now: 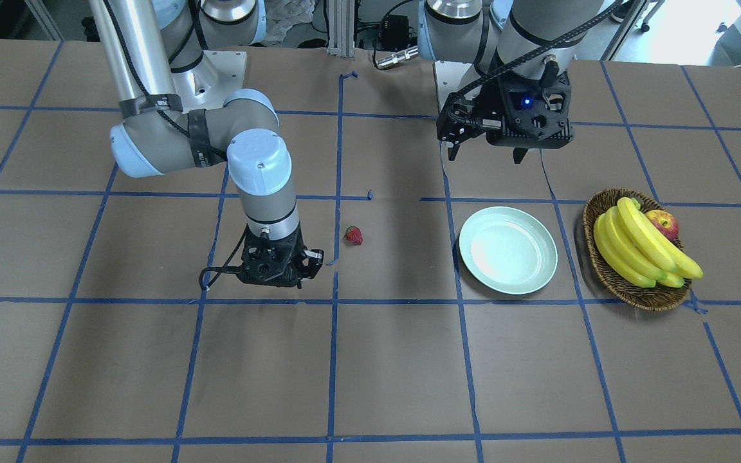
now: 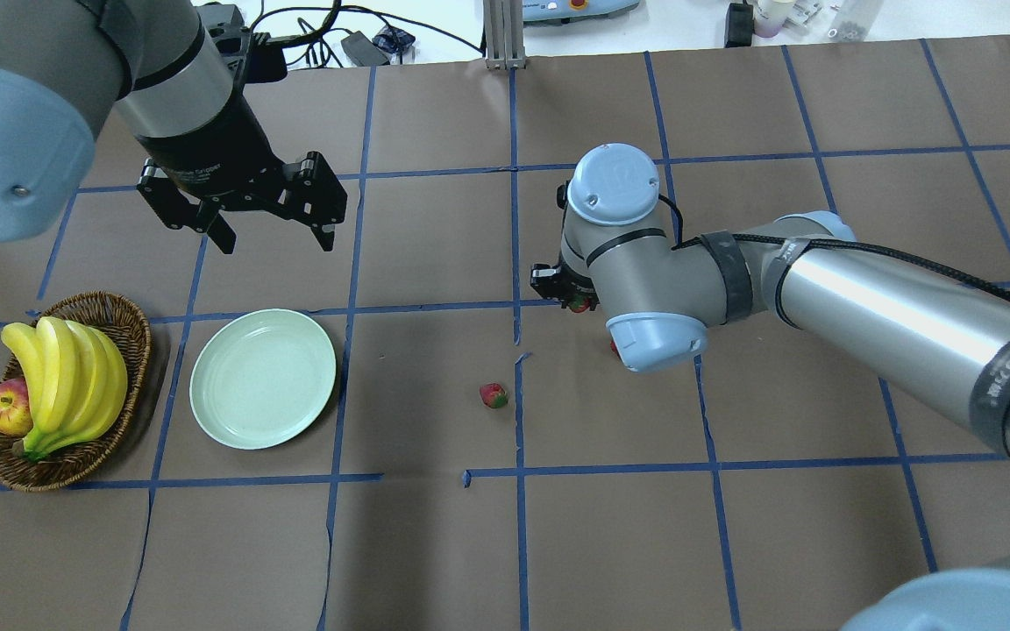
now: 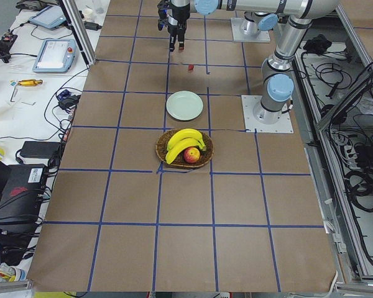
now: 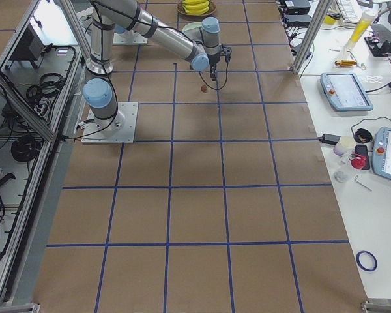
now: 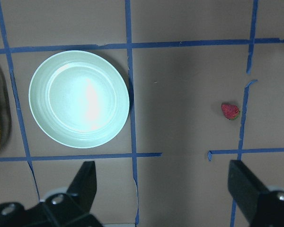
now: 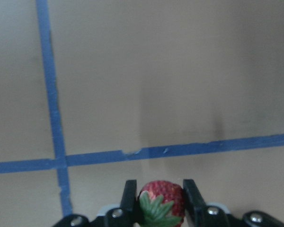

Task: Collect all strawberries into plate
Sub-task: 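Move the right gripper back and grasp a second strawberry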

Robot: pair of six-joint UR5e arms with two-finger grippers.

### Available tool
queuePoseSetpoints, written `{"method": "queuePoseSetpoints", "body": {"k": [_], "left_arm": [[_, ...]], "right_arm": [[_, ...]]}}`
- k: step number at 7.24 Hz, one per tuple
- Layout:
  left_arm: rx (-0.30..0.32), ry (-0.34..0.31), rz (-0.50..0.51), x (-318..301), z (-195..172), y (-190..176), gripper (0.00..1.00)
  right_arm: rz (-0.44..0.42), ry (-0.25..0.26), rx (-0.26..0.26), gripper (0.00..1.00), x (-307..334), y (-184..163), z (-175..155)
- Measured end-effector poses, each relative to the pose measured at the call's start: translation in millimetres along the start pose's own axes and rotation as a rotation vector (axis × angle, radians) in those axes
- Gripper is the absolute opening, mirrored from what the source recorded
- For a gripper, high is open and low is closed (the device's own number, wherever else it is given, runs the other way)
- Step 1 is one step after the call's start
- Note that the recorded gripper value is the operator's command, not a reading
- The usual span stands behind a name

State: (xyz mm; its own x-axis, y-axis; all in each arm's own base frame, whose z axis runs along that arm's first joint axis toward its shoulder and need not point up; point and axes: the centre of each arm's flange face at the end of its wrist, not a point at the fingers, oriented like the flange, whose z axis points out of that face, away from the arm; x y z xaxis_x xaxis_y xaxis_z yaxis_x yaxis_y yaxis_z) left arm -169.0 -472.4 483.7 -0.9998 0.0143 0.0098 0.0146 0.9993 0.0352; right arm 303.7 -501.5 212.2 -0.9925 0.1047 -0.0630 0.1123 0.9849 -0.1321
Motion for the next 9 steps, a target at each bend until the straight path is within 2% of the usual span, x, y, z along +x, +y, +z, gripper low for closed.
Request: {"method": "queuePoseSetpoints", "body": {"k": [2, 3, 4, 7, 9], "left_arm": [[0.002, -0.001, 0.0, -0.1, -1.0, 0.4, 1.0], [0.002, -0.002, 0.001, -0.2, -1.1, 0.6, 1.0], [0.002, -0.002, 0.001, -0.2, -0.9, 0.6, 1.0], [0.003, -0.001, 0.002, -0.2, -1.0, 0.6, 1.0], [0.003, -0.001, 0.001, -0.2, -0.9, 0.5, 1.0]], "right_arm": [[0.045, -0.032, 0.001, 0.0, -70.3, 30.0, 1.5], [0.055, -0.035, -0.007, 0.12, -90.3, 33.9, 12.0], [0.059, -0.04, -0.014, 0.99, -100.5, 33.8, 18.8], [0.056, -0.036, -0.03, 1.0, -104.5, 36.5, 22.4], [-0.008, -0.007, -0.029, 1.0, -83.6, 34.7, 8.6]]}}
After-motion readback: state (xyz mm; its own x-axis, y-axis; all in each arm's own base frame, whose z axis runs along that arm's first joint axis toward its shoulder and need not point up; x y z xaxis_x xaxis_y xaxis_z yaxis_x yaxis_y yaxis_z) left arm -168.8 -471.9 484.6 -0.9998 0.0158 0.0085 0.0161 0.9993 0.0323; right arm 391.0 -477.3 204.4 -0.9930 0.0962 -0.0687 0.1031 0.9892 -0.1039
